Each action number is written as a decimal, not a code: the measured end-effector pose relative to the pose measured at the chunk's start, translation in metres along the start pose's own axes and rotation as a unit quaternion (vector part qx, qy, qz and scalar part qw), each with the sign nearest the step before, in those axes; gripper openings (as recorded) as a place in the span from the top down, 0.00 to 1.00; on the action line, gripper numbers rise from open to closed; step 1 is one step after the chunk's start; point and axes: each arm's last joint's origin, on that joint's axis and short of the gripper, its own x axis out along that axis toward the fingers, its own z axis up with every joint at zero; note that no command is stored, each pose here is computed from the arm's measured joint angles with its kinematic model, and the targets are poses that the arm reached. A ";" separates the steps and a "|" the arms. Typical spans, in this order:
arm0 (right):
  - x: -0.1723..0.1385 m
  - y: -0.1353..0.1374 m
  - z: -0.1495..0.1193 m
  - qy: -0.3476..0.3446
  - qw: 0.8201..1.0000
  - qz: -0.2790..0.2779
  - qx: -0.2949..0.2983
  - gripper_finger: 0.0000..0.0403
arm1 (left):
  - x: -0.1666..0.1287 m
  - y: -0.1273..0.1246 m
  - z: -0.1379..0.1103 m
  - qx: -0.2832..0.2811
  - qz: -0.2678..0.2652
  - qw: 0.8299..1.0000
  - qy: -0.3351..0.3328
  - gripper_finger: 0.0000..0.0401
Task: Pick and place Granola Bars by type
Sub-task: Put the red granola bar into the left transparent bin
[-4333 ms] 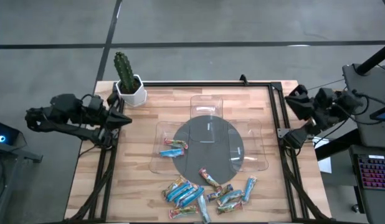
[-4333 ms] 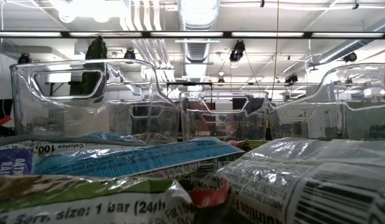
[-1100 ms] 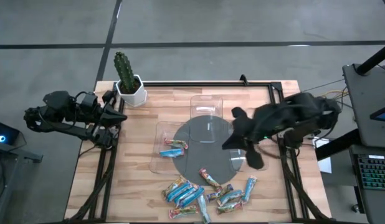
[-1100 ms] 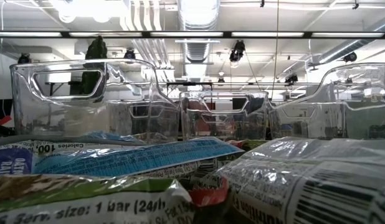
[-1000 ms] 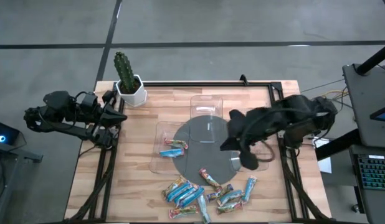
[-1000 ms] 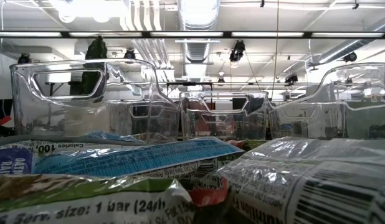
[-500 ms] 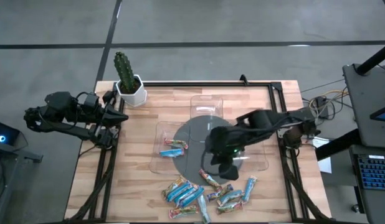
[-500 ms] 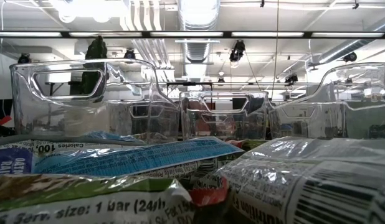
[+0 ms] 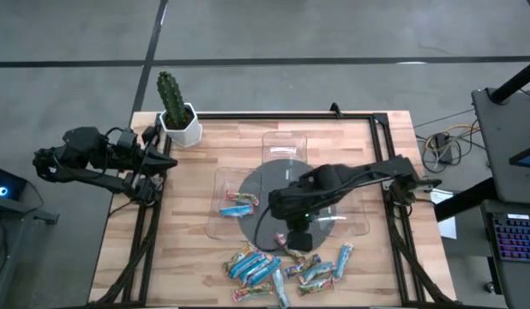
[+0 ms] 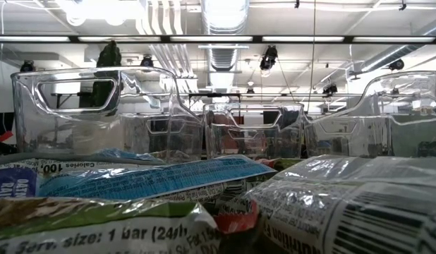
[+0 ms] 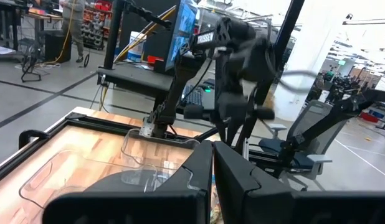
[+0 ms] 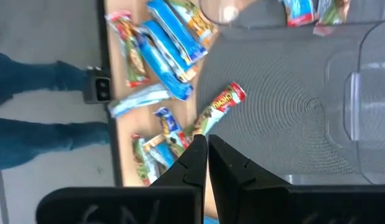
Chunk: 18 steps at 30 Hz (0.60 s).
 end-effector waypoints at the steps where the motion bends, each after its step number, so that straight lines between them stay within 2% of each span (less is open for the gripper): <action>1: 0.007 -0.001 0.002 0.009 1.000 -0.004 0.001 0.98 | 0.000 0.000 0.000 0.000 0.000 1.000 0.000 1.00; 10: 0.050 -0.009 0.013 0.063 0.998 -0.030 0.003 0.98 | 0.000 0.000 -0.001 -0.010 0.001 1.000 0.003 1.00; 18: 0.060 -0.010 0.015 0.074 0.997 -0.034 0.004 0.98 | 0.000 0.000 -0.001 -0.011 0.002 1.000 0.008 1.00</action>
